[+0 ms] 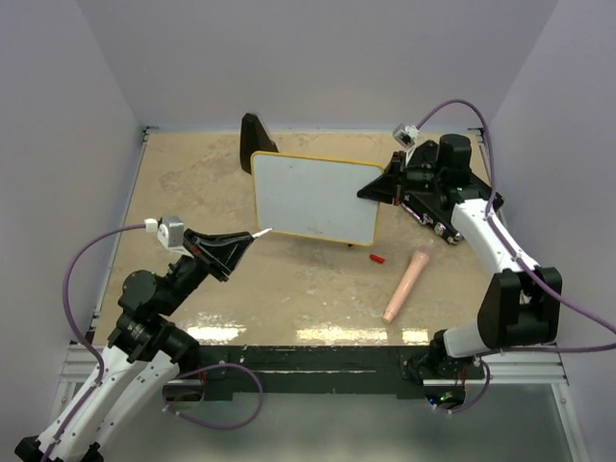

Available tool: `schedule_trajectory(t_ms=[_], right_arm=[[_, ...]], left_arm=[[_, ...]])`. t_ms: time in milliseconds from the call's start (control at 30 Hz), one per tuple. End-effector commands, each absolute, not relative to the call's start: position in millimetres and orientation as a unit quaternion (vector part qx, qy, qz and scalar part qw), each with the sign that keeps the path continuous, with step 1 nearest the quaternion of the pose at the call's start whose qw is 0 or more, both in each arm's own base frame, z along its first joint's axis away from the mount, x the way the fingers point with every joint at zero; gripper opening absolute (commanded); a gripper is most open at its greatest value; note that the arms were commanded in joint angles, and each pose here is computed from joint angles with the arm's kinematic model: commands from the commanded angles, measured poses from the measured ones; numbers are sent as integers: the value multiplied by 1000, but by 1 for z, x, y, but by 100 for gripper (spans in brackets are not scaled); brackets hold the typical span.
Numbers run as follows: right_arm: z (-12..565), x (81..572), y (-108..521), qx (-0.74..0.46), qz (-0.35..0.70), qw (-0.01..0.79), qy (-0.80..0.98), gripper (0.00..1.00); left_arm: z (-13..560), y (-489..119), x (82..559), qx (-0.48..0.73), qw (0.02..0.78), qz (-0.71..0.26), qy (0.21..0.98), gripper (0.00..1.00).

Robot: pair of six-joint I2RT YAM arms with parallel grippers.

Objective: Write a sentence on the whiteboard
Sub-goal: Pick up the whiteboard from the whiteboard stand.

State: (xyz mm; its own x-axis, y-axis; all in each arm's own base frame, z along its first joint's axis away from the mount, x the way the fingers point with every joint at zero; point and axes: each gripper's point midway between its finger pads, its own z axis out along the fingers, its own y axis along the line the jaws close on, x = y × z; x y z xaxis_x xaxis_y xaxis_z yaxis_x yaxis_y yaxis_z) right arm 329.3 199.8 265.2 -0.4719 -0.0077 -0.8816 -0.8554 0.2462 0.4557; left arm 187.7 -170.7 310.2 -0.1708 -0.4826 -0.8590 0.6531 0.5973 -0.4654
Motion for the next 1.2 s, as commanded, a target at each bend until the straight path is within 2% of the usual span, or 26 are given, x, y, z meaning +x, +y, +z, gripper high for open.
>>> schedule_trajectory(t_ms=[0, 167, 333, 667, 967, 1167], right_arm=[[287, 310, 190, -371, 472, 442, 666, 0], [283, 282, 184, -393, 459, 440, 665, 0], [300, 262, 179, -403, 422, 486, 650, 0], [300, 254, 173, -423, 390, 501, 646, 0], [287, 264, 174, -384, 405, 494, 667, 0], [277, 269, 174, -367, 412, 500, 668, 0]], left_arm=[[344, -167, 170, 87, 665, -465, 578, 0], [346, -169, 164, 93, 666, -478, 566, 0], [353, -159, 164, 98, 688, -449, 562, 0], [345, -146, 179, 83, 750, -409, 513, 0], [328, -138, 190, 49, 790, -405, 457, 0], [316, -143, 206, 45, 794, -395, 460, 0]])
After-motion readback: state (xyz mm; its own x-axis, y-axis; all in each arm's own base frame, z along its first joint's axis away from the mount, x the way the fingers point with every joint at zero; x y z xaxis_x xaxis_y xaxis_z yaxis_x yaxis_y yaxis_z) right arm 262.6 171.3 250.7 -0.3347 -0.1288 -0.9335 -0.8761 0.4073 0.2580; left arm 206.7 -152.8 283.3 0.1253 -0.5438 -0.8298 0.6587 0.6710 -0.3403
